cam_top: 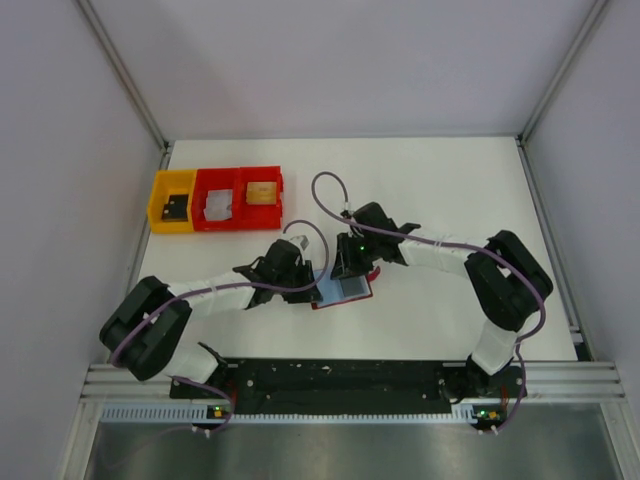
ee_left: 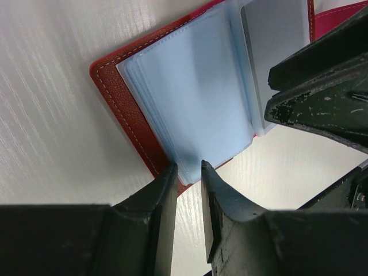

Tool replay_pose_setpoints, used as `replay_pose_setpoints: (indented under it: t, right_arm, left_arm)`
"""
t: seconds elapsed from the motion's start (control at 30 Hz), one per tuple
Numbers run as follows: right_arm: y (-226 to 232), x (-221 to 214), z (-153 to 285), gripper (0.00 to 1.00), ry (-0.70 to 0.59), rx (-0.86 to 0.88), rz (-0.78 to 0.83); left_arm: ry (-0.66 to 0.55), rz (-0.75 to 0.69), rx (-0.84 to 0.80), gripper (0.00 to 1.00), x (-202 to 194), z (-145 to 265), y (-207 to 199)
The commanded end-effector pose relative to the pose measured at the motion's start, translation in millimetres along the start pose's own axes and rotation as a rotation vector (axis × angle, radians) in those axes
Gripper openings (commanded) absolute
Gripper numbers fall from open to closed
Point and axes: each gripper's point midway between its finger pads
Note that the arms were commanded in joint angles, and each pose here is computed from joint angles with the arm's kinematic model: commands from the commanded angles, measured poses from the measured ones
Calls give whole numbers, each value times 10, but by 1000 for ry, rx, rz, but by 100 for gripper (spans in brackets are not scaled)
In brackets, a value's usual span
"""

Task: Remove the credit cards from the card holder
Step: Remove the credit card from the card holder.

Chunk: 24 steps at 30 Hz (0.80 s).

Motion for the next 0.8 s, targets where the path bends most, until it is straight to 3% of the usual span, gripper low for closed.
replay_pose_setpoints:
  t: [0.0,0.1,0.33,0.43,0.77]
  right_arm:
    - [324,173,32,30,-44,133,22]
    - [193,201,111,31,-59,34,22]
    - [-197,27,431,44,-52,-201,37]
    - [-274,-91,457,50,-36,-231,12]
    - [-372,-282,335,50,24,-240,-35]
  left_arm:
    - [56,-12,47,28,-160,-42,138]
    - [51,-10,48,28,-150,-35,135]
    - [47,-9,45,28,-143,-22,124]
    - [49,-12,46,28,-149,-25,125]
    - [53,-13,45,28,-152,-32,124]
Point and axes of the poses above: each gripper's point midway between its finger pads, its own z axis back along the fingers, its own y axis along the line the jaws close on, x = y × z, and after that the axes turned 5 degrees about z, right-handed
